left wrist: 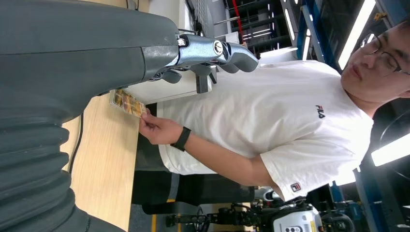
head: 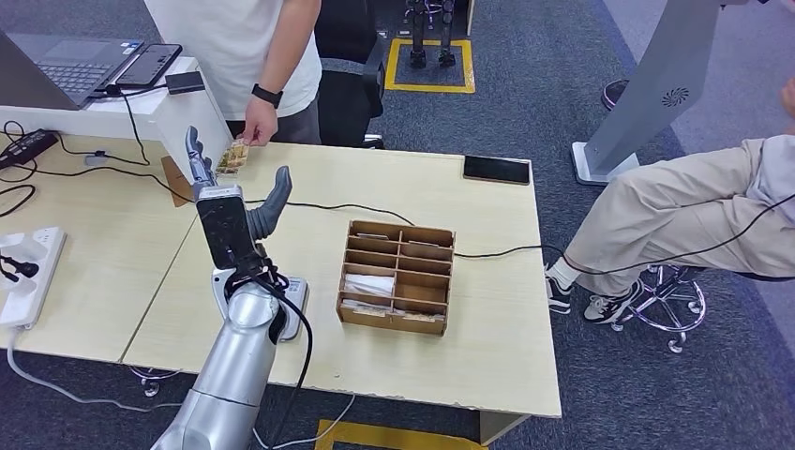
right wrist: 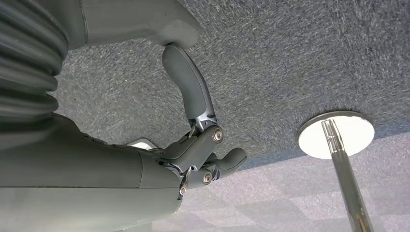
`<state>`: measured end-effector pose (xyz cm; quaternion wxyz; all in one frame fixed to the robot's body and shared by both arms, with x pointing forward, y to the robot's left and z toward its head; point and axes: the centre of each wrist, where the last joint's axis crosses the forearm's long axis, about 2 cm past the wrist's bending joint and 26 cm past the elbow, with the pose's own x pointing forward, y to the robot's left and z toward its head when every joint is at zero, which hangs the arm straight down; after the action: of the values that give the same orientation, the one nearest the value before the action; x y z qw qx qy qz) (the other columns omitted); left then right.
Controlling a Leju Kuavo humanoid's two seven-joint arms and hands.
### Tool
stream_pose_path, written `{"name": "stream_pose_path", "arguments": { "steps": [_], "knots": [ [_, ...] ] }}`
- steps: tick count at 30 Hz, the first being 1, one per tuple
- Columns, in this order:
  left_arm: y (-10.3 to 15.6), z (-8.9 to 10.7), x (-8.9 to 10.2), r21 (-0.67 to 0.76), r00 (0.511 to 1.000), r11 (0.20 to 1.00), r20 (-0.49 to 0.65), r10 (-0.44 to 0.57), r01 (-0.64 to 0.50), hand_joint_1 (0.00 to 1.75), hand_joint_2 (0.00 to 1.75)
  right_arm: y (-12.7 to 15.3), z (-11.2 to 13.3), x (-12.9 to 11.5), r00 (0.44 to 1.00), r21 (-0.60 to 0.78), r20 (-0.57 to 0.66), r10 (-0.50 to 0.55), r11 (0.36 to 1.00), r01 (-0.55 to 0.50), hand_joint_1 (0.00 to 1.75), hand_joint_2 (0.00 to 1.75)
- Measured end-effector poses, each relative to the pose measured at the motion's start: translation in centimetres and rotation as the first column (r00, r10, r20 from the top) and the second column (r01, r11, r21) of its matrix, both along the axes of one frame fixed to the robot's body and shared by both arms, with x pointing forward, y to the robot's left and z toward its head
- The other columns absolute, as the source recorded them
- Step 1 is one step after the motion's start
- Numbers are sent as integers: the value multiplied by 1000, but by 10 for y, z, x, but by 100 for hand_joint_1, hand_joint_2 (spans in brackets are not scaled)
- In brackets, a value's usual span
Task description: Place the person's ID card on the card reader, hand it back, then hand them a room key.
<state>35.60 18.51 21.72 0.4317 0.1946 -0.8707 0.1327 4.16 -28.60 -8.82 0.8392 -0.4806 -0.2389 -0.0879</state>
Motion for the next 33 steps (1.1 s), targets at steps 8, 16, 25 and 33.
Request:
{"name": "stream_pose_path", "arguments": {
  "steps": [8, 16, 25, 33],
  "knots": [
    [-18, -9, -42, -9, 989, 992, 87, -121, 123, 0, 175, -1, 0, -1, 999, 4, 13, -53, 999, 53, 0, 175],
    [-32, -27, -107, 146, 840, 853, 159, -520, 501, 0, 175, -3, 1, -2, 998, -15, 36, -60, 998, 60, 0, 175],
    [-22, -54, -130, 486, 652, 571, 5, -759, 661, 0, 175, -7, 2, -3, 999, -46, 37, -5, 999, 7, 0, 175],
    [-23, -63, -125, 730, 732, 387, -223, -644, 563, 0, 175, -8, 2, -2, 1000, -49, 27, 5, 999, -4, 0, 175]
  ]
}}
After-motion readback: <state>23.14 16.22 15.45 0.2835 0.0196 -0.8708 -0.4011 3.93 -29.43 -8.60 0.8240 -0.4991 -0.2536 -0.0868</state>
